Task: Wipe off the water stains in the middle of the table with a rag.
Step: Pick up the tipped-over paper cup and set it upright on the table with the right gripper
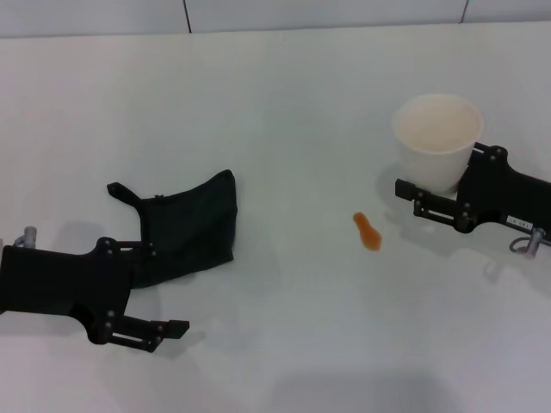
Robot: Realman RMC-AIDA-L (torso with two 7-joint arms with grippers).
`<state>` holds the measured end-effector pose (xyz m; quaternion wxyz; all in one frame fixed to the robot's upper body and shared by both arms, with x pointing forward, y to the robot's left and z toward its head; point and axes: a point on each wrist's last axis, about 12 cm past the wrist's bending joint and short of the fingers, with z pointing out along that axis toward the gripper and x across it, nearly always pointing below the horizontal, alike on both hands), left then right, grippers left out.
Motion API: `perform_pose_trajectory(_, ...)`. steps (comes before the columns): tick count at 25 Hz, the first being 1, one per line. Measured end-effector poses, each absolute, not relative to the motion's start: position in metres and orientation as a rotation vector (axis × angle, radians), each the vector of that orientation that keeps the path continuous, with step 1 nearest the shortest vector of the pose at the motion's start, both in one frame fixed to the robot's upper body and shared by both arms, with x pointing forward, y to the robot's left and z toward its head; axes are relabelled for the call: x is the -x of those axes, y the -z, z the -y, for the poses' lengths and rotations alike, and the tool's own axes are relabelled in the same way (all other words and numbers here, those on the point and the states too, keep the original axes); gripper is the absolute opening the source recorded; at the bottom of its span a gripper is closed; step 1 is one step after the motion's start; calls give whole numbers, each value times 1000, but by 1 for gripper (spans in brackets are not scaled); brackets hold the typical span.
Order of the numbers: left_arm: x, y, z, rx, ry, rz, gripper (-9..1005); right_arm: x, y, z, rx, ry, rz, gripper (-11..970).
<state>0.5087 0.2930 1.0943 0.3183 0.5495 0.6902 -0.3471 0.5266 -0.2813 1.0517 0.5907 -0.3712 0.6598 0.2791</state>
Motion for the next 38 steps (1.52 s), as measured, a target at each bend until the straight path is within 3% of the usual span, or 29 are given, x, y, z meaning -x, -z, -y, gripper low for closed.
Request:
perform_pose_trajectory(14, -515, -1098, -285, -1492, 909, -1787, 854, -499, -1009, 275, 707, -537, -1622, 744)
perform_pose_trajectory(38, -514, -1097, -283, -1503, 915, -1779, 845, -491, -996, 276, 702, -522, -1699, 824)
